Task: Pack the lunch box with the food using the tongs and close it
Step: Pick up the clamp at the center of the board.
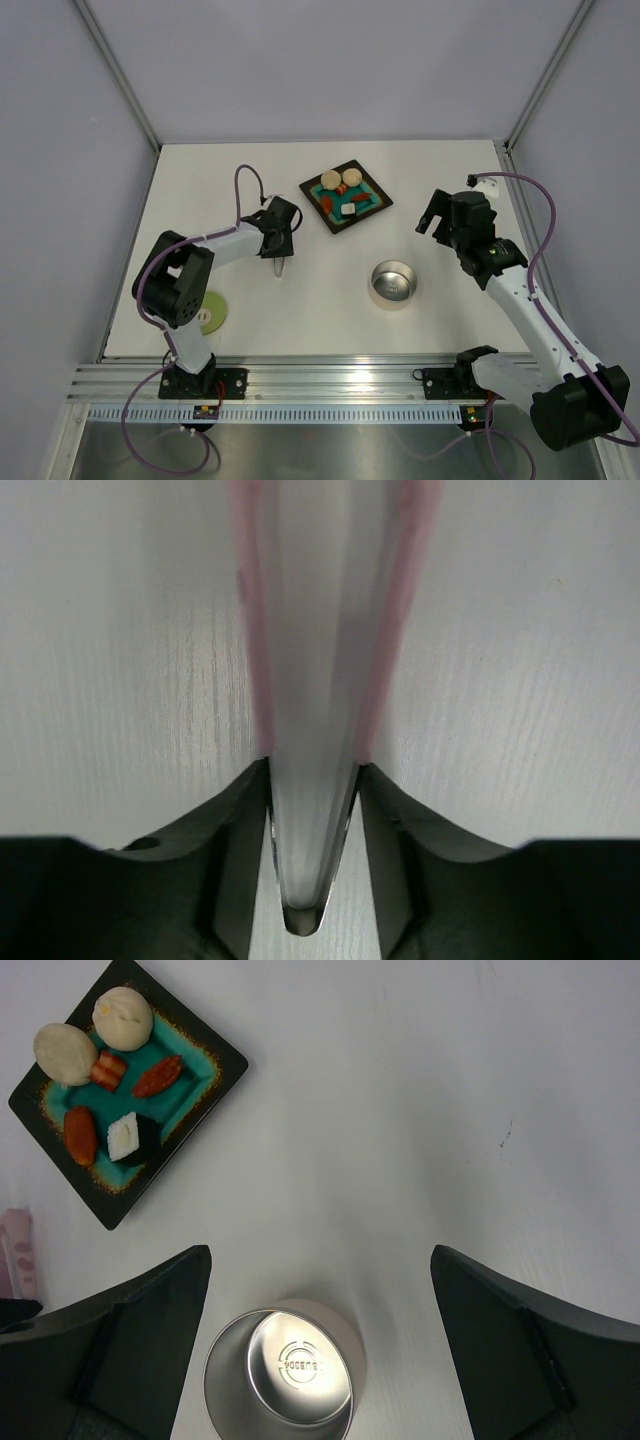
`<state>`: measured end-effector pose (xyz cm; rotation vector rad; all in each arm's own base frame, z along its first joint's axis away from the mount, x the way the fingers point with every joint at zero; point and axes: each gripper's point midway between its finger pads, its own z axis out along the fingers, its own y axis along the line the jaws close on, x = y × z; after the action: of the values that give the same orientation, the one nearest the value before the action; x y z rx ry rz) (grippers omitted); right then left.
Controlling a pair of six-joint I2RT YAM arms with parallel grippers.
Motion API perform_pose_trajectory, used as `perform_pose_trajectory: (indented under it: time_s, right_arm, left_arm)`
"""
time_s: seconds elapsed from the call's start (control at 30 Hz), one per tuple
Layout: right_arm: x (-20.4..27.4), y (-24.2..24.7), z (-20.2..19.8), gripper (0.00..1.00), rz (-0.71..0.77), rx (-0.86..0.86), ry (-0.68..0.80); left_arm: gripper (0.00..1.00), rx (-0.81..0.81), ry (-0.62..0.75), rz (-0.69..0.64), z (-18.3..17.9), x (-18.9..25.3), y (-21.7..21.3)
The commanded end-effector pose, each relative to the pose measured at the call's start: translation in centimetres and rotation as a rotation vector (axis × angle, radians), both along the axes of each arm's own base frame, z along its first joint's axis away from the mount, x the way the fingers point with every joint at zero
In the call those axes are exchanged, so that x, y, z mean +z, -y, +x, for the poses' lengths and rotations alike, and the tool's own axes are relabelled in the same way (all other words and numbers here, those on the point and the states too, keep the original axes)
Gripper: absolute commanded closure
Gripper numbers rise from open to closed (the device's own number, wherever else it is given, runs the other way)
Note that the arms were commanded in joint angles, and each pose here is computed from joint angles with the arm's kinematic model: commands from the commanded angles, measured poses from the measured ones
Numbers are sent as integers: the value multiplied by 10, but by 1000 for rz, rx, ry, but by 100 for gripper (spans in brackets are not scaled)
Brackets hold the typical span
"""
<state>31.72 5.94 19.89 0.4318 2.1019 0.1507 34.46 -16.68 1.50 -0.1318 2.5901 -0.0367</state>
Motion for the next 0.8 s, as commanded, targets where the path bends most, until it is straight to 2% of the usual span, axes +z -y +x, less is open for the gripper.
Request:
perform_pose_trajectory:
  time_s: [0.0, 0.17, 0.2, 0.27, 0.43, 0.63, 0.77]
  right_arm:
    - [5, 2, 2, 1, 9, -23, 18]
    - [7, 5, 1, 1, 4, -31, 27]
    - [8, 5, 1, 0, 7, -31, 30]
    - [9, 4, 1, 1, 8, -30, 31]
    - [12, 6, -3, 0, 6, -37, 38]
    - [15, 8, -5, 1, 8, -41, 49]
    - [14, 9, -4, 1, 1, -41, 46]
  left_arm:
    - [61, 9, -56, -21, -16, -17, 2]
    - [82, -18, -22, -6, -9, -1, 1]
    - [91, -28, -24, 6, -9, 3, 0]
    - [99, -63, 15, 24, 1, 21, 1]
    - [100, -199, 74, 49, 10, 66, 6]
    - [100, -447, 104, -64, 10, 116, 42]
    - [95, -500, 107, -108, 9, 129, 54]
